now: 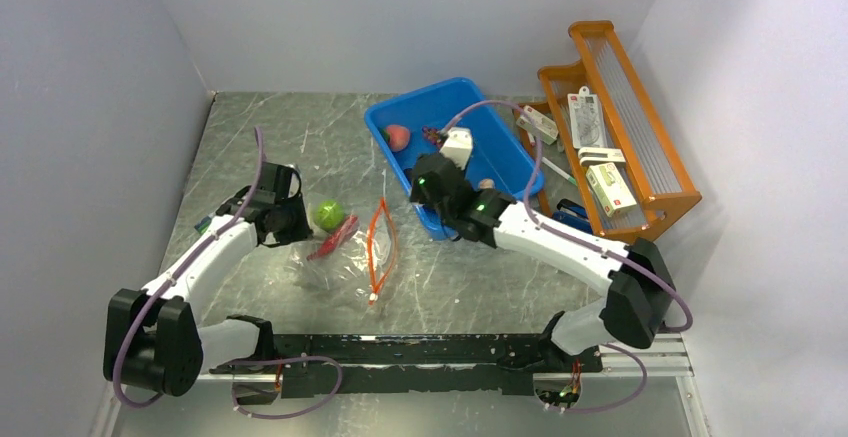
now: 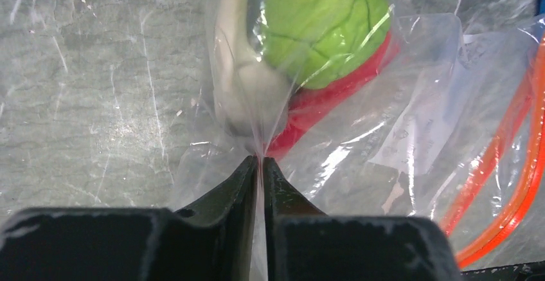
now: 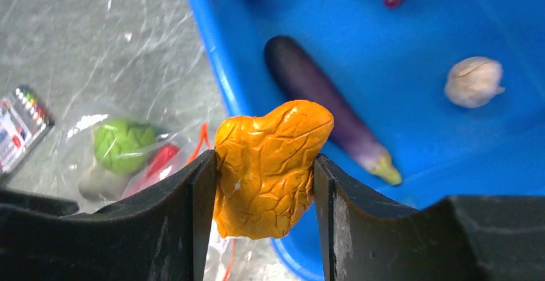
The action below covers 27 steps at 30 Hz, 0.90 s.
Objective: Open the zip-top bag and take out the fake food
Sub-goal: Place the fake vegetable in the bin.
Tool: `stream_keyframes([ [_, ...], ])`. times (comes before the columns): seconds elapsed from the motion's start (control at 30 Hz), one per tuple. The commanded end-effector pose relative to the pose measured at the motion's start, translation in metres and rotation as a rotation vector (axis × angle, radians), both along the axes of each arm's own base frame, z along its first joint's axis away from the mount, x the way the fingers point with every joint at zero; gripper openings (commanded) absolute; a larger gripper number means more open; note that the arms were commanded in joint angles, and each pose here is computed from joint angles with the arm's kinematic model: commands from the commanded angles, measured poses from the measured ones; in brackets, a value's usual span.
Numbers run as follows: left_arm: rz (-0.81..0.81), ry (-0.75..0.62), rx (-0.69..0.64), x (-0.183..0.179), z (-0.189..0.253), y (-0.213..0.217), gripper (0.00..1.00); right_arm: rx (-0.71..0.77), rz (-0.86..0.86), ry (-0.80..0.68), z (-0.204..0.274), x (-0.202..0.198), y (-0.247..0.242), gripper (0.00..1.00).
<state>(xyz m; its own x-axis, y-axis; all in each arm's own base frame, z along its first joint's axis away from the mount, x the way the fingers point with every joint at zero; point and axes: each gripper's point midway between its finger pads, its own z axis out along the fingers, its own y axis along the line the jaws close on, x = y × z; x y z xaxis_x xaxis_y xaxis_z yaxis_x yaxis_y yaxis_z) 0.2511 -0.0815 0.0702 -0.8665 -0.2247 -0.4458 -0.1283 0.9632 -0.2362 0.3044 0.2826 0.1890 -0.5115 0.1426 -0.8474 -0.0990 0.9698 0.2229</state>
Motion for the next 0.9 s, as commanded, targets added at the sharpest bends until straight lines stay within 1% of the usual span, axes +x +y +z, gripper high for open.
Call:
stream_keyframes([
  [0.0, -0.014, -0.046, -0.028, 0.005, 0.015, -0.006, 0.25, 0.061, -0.035, -0.003, 0.013, 0.026, -0.035, 0.38],
  [0.07, -0.015, -0.036, -0.031, 0.003, 0.014, -0.007, 0.36, 0.071, -0.042, 0.011, 0.011, 0.038, -0.043, 0.39],
  [0.1, -0.011, -0.035, -0.027, 0.003, 0.015, -0.006, 0.44, 0.073, -0.043, 0.026, 0.009, 0.044, -0.046, 0.39],
  [0.17, -0.005, -0.046, -0.024, 0.004, 0.018, -0.005, 0.55, 0.059, -0.035, 0.066, 0.005, 0.056, -0.049, 0.39],
  [0.23, 0.002, -0.059, -0.022, 0.004, 0.021, -0.004, 0.64, 0.014, -0.045, 0.128, -0.008, 0.063, -0.057, 0.39],
  [0.3, 0.011, -0.083, -0.019, 0.005, 0.025, -0.002, 0.71, -0.002, -0.033, 0.17, -0.019, 0.07, -0.061, 0.39],
  [0.4, 0.021, -0.102, -0.011, 0.006, 0.03, 0.001, 0.75, 0.007, 0.012, 0.206, -0.029, 0.076, -0.061, 0.39],
  [0.6, 0.047, -0.118, 0.009, 0.007, 0.035, 0.006, 0.76, -0.04, 0.038, 0.283, -0.057, 0.093, -0.062, 0.39],
  [0.7, 0.05, -0.123, 0.012, 0.007, 0.036, 0.007, 0.76, -0.066, 0.071, 0.326, -0.069, 0.101, -0.055, 0.39],
  [0.73, 0.048, -0.125, 0.01, 0.007, 0.037, 0.007, 0.78, -0.065, 0.099, 0.338, -0.073, 0.103, -0.049, 0.39],
  [0.8, 0.046, -0.131, 0.009, 0.008, 0.038, 0.007, 0.84, -0.07, 0.141, 0.374, -0.085, 0.105, -0.04, 0.4],
  [0.87, 0.042, -0.133, 0.006, 0.007, 0.039, 0.006, 0.87, -0.07, 0.181, 0.401, -0.093, 0.109, -0.031, 0.41],
])
